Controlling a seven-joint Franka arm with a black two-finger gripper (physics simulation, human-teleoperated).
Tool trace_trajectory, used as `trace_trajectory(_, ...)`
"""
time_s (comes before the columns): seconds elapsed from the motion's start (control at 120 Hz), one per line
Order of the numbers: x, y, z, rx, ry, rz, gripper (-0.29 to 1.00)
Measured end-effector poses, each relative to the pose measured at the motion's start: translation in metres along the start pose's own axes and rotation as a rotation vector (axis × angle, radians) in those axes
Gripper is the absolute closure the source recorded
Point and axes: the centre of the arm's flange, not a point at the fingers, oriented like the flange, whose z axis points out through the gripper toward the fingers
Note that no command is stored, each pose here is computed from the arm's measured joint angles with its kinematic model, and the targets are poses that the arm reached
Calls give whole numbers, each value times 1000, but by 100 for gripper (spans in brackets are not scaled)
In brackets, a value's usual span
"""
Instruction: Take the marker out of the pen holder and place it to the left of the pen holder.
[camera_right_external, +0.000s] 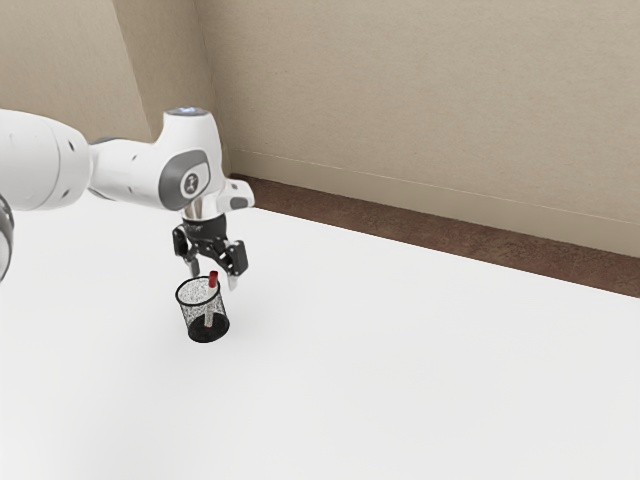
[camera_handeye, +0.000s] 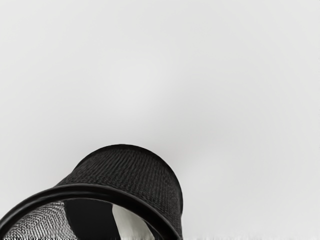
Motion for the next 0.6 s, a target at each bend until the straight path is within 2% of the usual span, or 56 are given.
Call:
trace_trajectory(0.208, -4, 4, 1, -2, -9, 28, 4)
trace_trajectory(0.358, -5, 4, 0, -3, -7, 40, 11)
trace_trajectory(0.6, -6, 5, -9, -4, 6, 55, 53)
